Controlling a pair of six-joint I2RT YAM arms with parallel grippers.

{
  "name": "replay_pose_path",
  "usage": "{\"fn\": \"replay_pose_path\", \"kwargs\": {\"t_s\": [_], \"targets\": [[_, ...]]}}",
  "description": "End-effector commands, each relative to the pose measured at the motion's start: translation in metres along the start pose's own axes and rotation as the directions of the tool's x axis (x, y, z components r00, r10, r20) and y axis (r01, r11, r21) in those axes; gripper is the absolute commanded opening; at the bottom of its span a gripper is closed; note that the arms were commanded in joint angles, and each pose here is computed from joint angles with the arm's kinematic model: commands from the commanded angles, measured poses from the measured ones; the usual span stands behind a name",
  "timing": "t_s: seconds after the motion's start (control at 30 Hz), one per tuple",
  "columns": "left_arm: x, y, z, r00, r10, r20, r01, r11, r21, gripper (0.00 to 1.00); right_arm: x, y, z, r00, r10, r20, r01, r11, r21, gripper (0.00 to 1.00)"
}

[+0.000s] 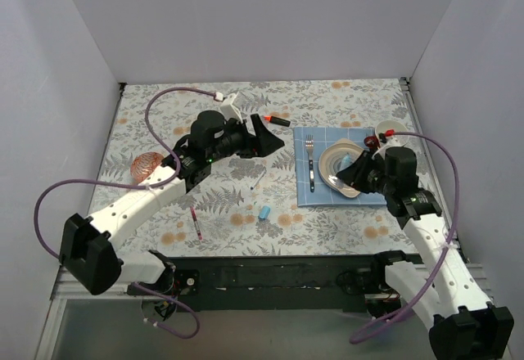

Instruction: Insert the pens into the pen caps

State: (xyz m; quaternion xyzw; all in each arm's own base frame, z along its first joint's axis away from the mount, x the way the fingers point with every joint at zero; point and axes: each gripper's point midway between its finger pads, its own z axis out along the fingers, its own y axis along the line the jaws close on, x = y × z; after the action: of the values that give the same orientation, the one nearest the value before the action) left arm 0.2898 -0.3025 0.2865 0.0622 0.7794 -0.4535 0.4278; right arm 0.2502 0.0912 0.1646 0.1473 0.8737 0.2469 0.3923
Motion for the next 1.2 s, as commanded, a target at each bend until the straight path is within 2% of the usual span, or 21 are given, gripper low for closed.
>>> {"fn": "replay_pose_path", "kwargs": {"t_s": [0.0, 0.1, 0.3, 0.57, 0.67, 0.8, 0.9, 0.93, 0.97, 1.0, 1.03, 1.07, 1.13, 1.17], "targets": [[0.009, -0.027, 0.017, 0.992, -0.072, -0.106, 0.086, 0.987, 0.133, 0.72, 0.010, 0.097, -0.011, 0.978, -0.197, 0.067, 0.207, 0.900, -0.383, 0.01], [0.023, -0.032, 0.031, 0.983, -0.080, -0.164, 0.110, 0.976, 0.185, 0.70, 0.020, 0.125, -0.012, 0.972, -0.226, 0.067, 0.232, 0.862, -0.451, 0.01], [0.037, -0.042, 0.045, 0.982, -0.041, -0.184, 0.083, 0.970, 0.228, 0.69, 0.030, 0.152, -0.009, 0.967, -0.247, 0.055, 0.240, 0.826, -0.510, 0.01], [0.057, -0.045, 0.059, 0.975, -0.018, -0.221, 0.073, 0.967, 0.244, 0.66, 0.034, 0.160, -0.007, 0.965, -0.254, 0.062, 0.250, 0.826, -0.506, 0.01], [0.068, -0.041, 0.066, 0.969, -0.021, -0.246, 0.079, 0.970, 0.230, 0.57, 0.037, 0.162, -0.008, 0.965, -0.256, 0.058, 0.249, 0.821, -0.514, 0.01], [0.074, -0.041, 0.068, 0.966, -0.018, -0.259, 0.080, 0.969, 0.233, 0.27, 0.038, 0.163, -0.012, 0.966, -0.252, 0.063, 0.247, 0.814, -0.525, 0.01], [0.075, -0.044, 0.065, 0.964, -0.015, -0.267, 0.084, 0.964, 0.252, 0.11, 0.039, 0.162, -0.014, 0.966, -0.248, 0.070, 0.246, 0.812, -0.530, 0.01], [0.075, -0.045, 0.064, 0.964, -0.012, -0.265, 0.083, 0.962, 0.259, 0.00, 0.041, 0.161, -0.013, 0.966, -0.249, 0.066, 0.245, 0.811, -0.531, 0.01], [0.077, -0.046, 0.061, 0.961, -0.010, -0.275, 0.086, 0.960, 0.267, 0.00, 0.040, 0.166, -0.017, 0.965, -0.250, 0.076, 0.249, 0.794, -0.555, 0.02], [0.076, -0.049, 0.060, 0.963, -0.001, -0.269, 0.080, 0.955, 0.285, 0.00, 0.044, 0.164, -0.017, 0.963, -0.258, 0.075, 0.255, 0.784, -0.566, 0.07], [0.076, -0.051, 0.057, 0.964, 0.011, -0.267, 0.072, 0.952, 0.298, 0.00, 0.048, 0.165, -0.018, 0.962, -0.263, 0.071, 0.253, 0.769, -0.587, 0.17], [0.074, -0.056, 0.051, 0.966, 0.024, -0.259, 0.062, 0.946, 0.318, 0.00, 0.049, 0.171, -0.023, 0.963, -0.256, 0.087, 0.253, 0.740, -0.623, 0.36], [0.070, -0.065, 0.042, 0.969, 0.061, -0.240, 0.035, 0.926, 0.377, 0.00, 0.057, 0.168, -0.027, 0.972, -0.223, 0.076, 0.217, 0.720, -0.659, 0.49], [0.067, -0.069, 0.035, 0.971, 0.071, -0.227, 0.026, 0.917, 0.397, 0.00, 0.057, 0.178, -0.038, 0.971, -0.216, 0.100, 0.221, 0.663, -0.715, 0.56]]}}
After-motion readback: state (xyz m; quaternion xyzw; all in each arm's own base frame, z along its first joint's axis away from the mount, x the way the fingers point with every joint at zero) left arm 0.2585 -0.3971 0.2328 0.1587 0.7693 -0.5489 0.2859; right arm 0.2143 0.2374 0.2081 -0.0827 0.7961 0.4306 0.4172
